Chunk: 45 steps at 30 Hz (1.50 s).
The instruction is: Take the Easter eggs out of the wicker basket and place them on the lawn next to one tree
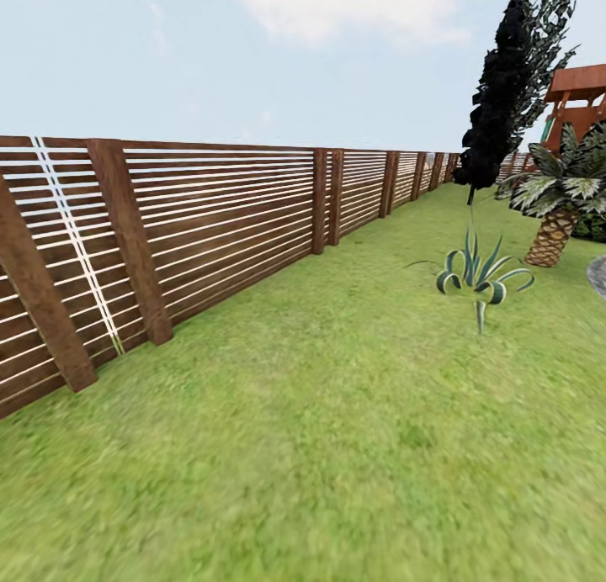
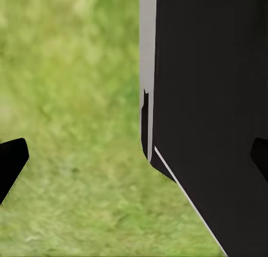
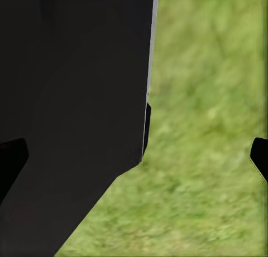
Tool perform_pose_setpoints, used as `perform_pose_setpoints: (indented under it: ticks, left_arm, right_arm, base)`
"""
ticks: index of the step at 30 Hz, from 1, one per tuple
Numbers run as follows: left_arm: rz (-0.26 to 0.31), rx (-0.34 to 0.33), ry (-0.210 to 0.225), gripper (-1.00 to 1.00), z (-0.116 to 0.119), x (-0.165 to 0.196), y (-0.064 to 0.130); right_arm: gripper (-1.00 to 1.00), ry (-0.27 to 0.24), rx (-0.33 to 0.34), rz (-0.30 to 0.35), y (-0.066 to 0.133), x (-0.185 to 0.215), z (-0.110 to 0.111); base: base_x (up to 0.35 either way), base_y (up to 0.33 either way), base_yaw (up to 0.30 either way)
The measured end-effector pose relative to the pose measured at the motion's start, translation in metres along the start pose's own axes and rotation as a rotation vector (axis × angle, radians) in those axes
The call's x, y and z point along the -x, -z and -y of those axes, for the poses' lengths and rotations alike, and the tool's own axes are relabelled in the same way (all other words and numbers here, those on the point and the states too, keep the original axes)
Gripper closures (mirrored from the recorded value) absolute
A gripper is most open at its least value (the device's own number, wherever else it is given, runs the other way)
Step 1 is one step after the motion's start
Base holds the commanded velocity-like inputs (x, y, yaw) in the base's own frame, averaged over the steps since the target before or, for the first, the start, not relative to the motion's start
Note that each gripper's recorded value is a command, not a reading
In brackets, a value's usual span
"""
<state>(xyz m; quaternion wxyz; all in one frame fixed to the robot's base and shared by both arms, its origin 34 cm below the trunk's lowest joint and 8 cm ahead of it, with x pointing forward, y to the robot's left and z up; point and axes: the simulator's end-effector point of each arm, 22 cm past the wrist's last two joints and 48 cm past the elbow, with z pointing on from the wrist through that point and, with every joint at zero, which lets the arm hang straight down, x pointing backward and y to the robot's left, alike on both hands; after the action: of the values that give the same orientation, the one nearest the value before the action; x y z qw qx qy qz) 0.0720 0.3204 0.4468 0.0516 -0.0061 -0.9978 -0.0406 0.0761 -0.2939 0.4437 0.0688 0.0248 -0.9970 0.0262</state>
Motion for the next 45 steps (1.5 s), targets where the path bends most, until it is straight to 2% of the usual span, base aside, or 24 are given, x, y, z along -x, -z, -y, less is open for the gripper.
perform_pose_setpoints:
  ticks: [19, 30, 45]
  left_arm:
    - [0.0, 0.0, 0.0, -1.0, 0.0, 0.0001, 0.0]
    - [0.0, 0.0, 0.0, -1.0, 0.0, -0.0001, 0.0]
    - [0.001, 0.0, 0.0, -1.0, 0.0, 0.0001, 0.0]
  right_arm:
    - [-1.0, 0.0, 0.0, 0.0, 0.0, 0.0, 0.0]
    - [-1.0, 0.002, 0.01, 0.001, 0.0, 0.0002, -0.0047]
    - [-1.0, -0.001, 0.003, 0.0, 0.0, 0.0, -0.0025]
  base:
    - [0.335, 0.0, -0.001]
    - [0.335, 0.0, -0.179]
    - [0.335, 0.0, -0.008]
